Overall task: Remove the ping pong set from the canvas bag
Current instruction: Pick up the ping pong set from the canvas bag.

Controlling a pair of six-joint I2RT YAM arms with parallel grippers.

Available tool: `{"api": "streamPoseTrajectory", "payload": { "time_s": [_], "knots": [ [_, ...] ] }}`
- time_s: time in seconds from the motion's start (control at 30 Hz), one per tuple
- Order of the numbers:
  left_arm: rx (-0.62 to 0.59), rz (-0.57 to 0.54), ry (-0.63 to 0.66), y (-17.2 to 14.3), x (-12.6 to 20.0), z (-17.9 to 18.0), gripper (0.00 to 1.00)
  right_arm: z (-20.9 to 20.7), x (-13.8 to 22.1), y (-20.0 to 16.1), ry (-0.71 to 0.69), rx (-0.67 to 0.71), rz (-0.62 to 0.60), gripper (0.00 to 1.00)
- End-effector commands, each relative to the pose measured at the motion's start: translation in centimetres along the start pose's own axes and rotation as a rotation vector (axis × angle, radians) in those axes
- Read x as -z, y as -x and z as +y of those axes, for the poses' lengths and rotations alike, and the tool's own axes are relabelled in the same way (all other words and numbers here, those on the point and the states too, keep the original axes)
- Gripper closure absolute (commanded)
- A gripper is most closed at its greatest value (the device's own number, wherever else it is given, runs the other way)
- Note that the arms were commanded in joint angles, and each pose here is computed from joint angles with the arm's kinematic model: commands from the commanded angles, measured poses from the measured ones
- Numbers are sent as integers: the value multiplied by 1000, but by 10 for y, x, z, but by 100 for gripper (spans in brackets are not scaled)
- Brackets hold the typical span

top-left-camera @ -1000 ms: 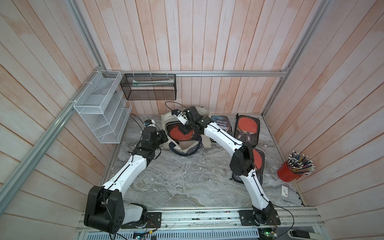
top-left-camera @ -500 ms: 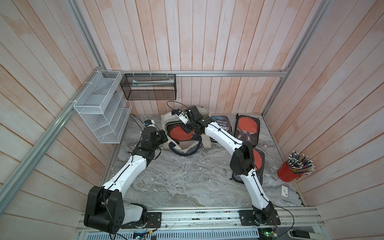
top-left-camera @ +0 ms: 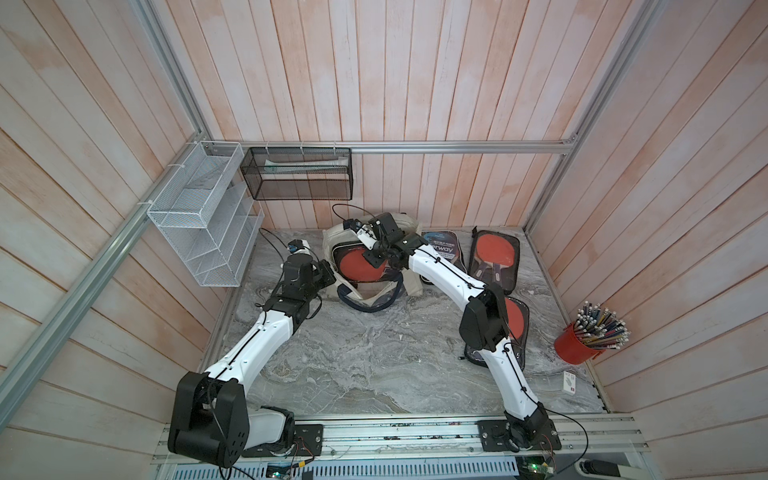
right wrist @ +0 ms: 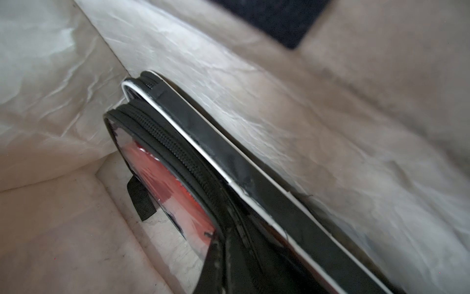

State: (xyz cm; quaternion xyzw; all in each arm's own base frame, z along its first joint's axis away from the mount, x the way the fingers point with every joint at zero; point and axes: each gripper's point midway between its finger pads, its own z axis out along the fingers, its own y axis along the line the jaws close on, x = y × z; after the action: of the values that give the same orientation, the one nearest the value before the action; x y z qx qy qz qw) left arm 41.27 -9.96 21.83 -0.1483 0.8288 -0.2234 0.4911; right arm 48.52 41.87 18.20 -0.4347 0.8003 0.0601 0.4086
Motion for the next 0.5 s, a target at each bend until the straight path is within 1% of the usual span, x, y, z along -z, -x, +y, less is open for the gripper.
{"api": "streamPoseTrajectory", "payload": {
  "time_s": [0.0,0.2,0.47],
  "knots": [
    [4,-9,4,0,3,3,100,-19,42,40,-71,-26,-112,100],
    [7,-7,3,0,1,3,100,-30,94,77,-128,-25,-217,100],
    [10,-9,-1,1,2,2,100,-45,164,116,-193,-50,-339,100]
  ]
}}
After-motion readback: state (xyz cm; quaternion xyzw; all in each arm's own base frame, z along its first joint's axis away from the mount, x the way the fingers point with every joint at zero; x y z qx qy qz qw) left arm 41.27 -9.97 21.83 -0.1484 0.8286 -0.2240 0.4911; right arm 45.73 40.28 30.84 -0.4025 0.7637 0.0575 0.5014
